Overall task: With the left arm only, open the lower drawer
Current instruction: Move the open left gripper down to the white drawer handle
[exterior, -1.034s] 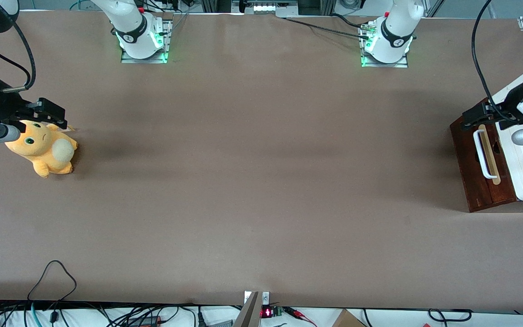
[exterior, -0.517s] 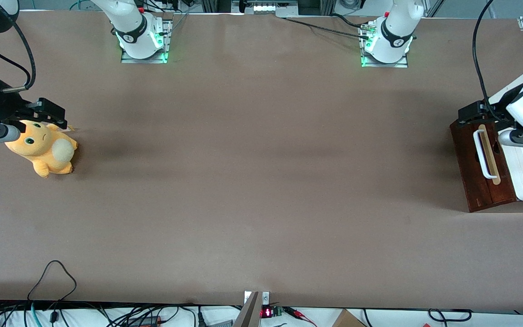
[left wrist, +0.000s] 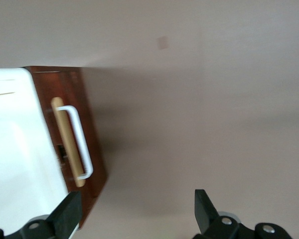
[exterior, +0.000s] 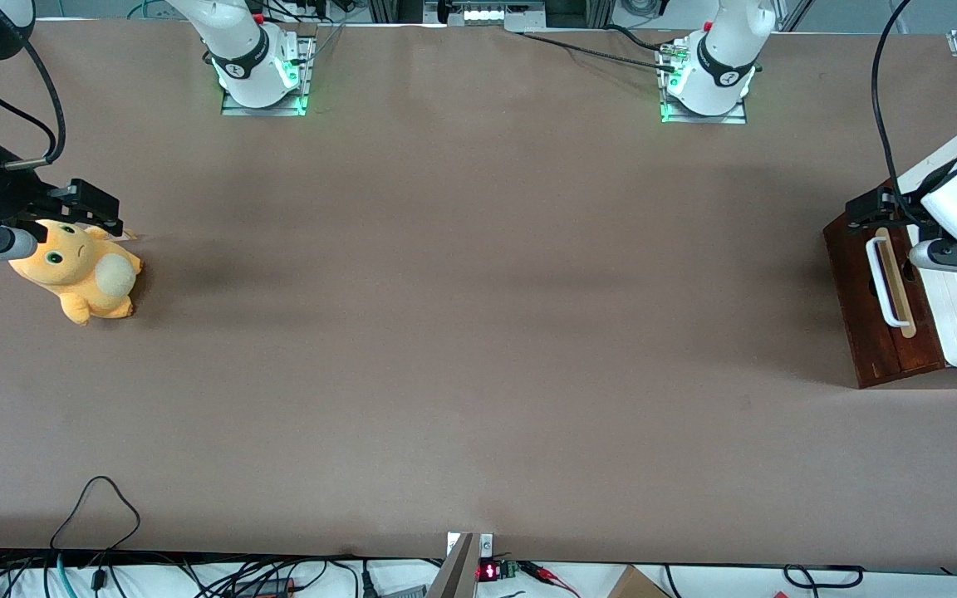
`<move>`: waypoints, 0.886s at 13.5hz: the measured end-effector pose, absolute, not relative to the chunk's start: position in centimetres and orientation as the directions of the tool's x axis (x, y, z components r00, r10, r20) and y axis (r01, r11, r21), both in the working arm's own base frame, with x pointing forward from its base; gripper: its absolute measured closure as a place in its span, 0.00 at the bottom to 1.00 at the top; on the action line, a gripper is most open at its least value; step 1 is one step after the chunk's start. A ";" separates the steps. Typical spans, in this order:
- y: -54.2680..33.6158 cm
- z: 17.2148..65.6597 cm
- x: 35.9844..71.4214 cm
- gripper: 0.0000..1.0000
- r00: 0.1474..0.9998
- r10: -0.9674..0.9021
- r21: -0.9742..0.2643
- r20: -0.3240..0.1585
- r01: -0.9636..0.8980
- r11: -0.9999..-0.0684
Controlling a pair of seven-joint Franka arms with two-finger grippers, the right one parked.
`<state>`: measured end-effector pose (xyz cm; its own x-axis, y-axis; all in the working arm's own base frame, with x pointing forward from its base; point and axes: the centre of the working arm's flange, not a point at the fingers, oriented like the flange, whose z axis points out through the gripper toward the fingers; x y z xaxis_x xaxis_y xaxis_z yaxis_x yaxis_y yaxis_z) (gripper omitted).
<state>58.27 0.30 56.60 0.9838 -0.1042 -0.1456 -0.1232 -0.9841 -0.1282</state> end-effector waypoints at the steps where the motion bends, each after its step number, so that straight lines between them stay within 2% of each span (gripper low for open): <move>1: -0.4 56.3 58.4 0.00 0.984 -0.089 -0.187 -0.152 -0.117 -0.975; 4: -3.6 54.0 58.6 0.00 0.987 -0.026 -0.413 -0.158 -0.090 -0.906; 6: -5.3 51.0 58.3 0.01 0.990 0.035 -0.572 -0.139 -0.052 -0.819; 9: -6.8 45.3 57.1 0.04 0.992 0.093 -0.748 -0.089 -0.005 -0.664; 12: -7.8 38.7 55.2 0.04 0.992 0.123 -0.856 -0.018 0.048 -0.514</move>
<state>55.24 -7.81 38.72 0.9922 0.1230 -0.0181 0.0481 -0.5145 -0.8561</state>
